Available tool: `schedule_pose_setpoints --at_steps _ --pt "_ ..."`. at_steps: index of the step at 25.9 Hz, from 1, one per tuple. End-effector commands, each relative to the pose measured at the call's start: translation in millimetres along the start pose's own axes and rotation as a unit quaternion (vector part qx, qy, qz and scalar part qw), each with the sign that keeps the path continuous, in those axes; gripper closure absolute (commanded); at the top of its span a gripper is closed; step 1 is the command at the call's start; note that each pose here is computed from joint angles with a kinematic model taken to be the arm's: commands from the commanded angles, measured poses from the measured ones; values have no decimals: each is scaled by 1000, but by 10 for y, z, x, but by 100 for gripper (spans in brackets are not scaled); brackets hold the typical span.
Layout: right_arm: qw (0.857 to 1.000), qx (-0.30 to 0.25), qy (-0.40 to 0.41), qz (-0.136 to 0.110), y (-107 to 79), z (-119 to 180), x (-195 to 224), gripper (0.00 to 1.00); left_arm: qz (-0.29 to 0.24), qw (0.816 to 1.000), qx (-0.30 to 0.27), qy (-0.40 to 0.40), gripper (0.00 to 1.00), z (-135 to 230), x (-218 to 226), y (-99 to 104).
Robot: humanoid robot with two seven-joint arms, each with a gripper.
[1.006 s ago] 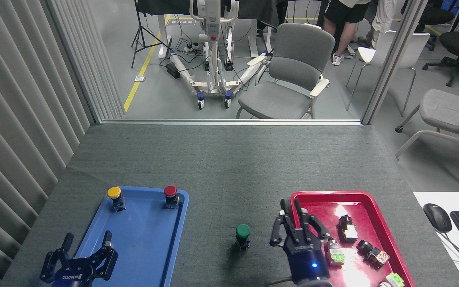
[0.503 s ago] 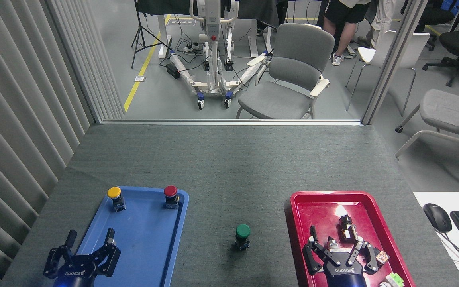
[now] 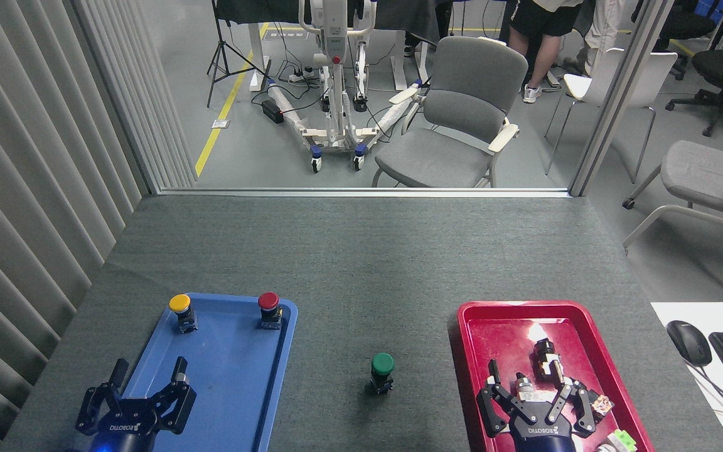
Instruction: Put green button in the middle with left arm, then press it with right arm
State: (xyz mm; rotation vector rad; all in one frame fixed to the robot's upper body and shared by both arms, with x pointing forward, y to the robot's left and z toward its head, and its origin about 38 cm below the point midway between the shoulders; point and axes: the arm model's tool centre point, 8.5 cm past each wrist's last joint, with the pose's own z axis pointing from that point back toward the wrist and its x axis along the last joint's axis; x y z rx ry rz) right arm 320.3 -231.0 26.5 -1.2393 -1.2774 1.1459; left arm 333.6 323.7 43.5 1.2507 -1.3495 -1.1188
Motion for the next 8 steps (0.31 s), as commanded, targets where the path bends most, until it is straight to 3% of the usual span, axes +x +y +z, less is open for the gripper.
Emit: schedule_pose_setpoints --at_steps 1,8 --pt "1000 0 1 0 -3 -5 -6 0 2 1000 0 -6 1 -34 46 -3" --pt "1000 2 -4 -1 10 3 21 0 2 1000 9 -10 1 -117 69 48"
